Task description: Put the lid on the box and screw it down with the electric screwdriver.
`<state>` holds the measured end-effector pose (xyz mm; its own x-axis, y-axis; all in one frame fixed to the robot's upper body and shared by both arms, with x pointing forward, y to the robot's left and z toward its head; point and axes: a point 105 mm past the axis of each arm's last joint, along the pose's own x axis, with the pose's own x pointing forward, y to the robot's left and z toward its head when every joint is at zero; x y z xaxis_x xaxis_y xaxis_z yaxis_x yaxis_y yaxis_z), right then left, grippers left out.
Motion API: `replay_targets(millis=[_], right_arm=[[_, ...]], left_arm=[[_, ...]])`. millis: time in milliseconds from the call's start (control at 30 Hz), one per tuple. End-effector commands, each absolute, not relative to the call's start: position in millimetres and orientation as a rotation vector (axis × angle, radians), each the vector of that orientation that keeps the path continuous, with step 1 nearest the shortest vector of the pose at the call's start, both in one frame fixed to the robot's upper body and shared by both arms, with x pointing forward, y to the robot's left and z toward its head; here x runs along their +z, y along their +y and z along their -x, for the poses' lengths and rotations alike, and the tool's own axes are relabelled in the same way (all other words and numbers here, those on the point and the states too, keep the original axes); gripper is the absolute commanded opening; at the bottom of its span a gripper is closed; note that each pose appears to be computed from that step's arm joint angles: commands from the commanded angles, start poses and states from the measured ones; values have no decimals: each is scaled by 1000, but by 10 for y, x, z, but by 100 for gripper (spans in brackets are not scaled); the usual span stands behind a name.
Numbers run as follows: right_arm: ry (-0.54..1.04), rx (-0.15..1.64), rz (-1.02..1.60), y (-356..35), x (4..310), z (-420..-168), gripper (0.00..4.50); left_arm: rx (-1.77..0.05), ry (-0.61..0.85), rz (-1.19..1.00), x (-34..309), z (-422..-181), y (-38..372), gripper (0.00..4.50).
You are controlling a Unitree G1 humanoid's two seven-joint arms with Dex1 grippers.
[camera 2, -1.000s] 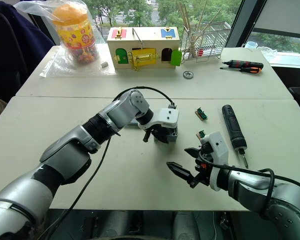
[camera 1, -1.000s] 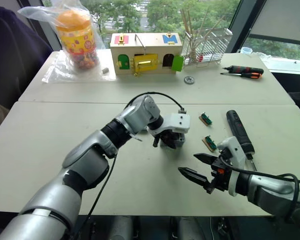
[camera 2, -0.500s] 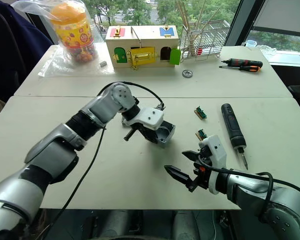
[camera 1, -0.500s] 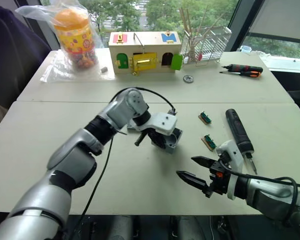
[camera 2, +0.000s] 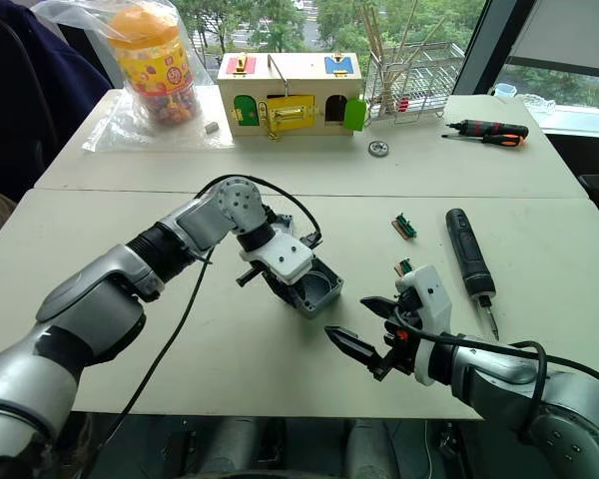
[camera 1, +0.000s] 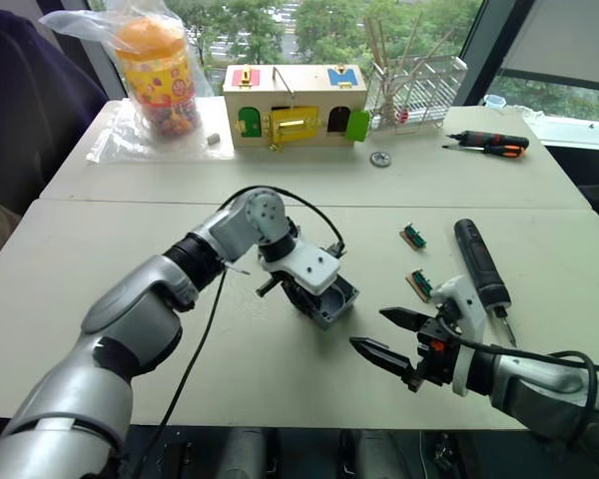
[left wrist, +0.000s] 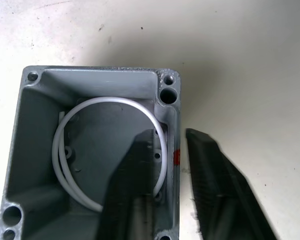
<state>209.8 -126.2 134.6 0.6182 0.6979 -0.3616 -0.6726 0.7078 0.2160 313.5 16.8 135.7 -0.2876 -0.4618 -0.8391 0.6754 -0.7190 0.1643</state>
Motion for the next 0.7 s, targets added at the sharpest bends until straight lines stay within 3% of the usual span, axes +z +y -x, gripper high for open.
replay_targets(millis=[33,67,267,400,500,567,700], right_arm=[[415,836,-41,-1192,1436,-2042,450],[418,841,-34,-1196,1441,-2041,450],[371,881,15,-1349,1736,-2034,450],[283,915,51,-1373,2005,-2164,450],[241,957,112,-1280,2103,-2309,450],[237,975,140,-1230,2110,-2364,450],[243,1034,238,-1054,2036,-2503,450]], left_arm=[[-2022,233,-1234,1541,-3178,128,286],[-1994,221,-1218,1619,-3211,122,329],[-1720,126,-1023,2460,-3461,481,329],[-1400,126,-831,2774,-3751,760,329],[-1055,268,-692,2666,-4051,1004,329],[-909,383,-635,2548,-4127,1110,329],[-687,679,-440,2002,-4051,1235,329]])
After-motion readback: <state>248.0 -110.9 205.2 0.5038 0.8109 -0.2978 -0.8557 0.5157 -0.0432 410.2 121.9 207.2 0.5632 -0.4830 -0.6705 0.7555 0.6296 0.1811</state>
